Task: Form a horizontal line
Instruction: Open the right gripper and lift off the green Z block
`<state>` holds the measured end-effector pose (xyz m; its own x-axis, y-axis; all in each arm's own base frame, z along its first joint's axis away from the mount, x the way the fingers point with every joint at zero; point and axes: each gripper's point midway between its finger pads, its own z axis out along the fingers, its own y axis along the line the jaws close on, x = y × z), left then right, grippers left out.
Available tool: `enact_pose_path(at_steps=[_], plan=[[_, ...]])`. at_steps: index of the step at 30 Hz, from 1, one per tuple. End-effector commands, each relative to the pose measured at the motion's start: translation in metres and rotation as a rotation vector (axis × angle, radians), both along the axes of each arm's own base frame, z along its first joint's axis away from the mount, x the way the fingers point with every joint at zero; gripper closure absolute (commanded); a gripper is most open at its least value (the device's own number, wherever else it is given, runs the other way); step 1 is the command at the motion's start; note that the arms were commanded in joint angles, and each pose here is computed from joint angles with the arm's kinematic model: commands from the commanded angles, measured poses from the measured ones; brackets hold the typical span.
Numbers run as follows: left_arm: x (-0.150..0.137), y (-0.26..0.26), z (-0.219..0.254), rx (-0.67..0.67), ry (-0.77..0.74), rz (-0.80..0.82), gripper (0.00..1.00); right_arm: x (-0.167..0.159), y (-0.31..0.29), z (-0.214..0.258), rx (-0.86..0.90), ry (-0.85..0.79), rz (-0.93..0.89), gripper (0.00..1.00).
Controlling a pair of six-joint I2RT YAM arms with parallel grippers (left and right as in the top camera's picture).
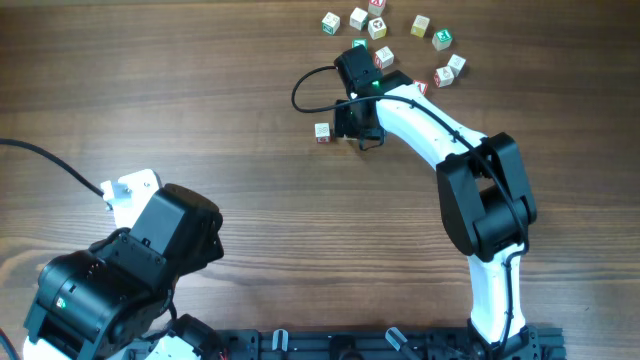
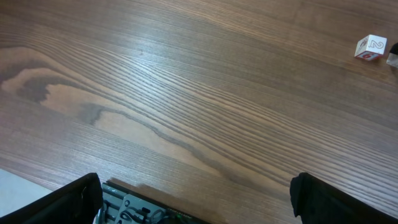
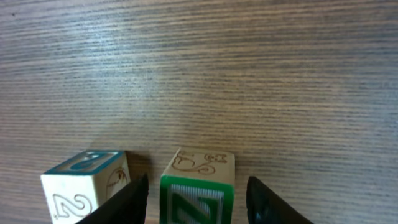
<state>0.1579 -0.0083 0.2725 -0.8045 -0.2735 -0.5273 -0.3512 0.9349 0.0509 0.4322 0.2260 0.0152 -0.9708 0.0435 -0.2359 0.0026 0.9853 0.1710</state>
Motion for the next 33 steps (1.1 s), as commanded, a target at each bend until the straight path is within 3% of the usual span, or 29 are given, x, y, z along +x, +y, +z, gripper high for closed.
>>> enact_pose_path(at_steps=[1,10,16,20,27,30,33], plan=[[-0.001,0.0,0.001,-0.005,-0.005,0.002,0.0,0.017,0.001,0.028,0.007,-0.067,-0.014,0.49],[-0.001,0.0,0.001,-0.005,-0.005,0.002,0.0,0.016,-0.022,0.095,-0.032,-0.096,-0.036,0.49],[-0.001,0.0,0.001,-0.005,-0.005,0.002,0.0,-0.039,-0.048,0.122,-0.122,0.03,0.052,0.49],[-0.001,0.0,0.001,-0.005,-0.005,0.002,0.0,-0.081,-0.069,0.125,-0.189,0.184,0.06,0.58],[-0.001,0.0,0.001,-0.005,-0.005,0.002,0.0,-0.126,-0.089,0.135,-0.257,0.342,0.058,0.59],[-0.001,0.0,0.001,-0.005,-0.005,0.002,0.0,-0.13,-0.091,0.146,-0.246,0.324,0.038,0.57],[-0.001,0.0,0.001,-0.005,-0.005,0.002,0.0,-0.133,-0.092,0.163,-0.221,0.274,0.022,0.38]])
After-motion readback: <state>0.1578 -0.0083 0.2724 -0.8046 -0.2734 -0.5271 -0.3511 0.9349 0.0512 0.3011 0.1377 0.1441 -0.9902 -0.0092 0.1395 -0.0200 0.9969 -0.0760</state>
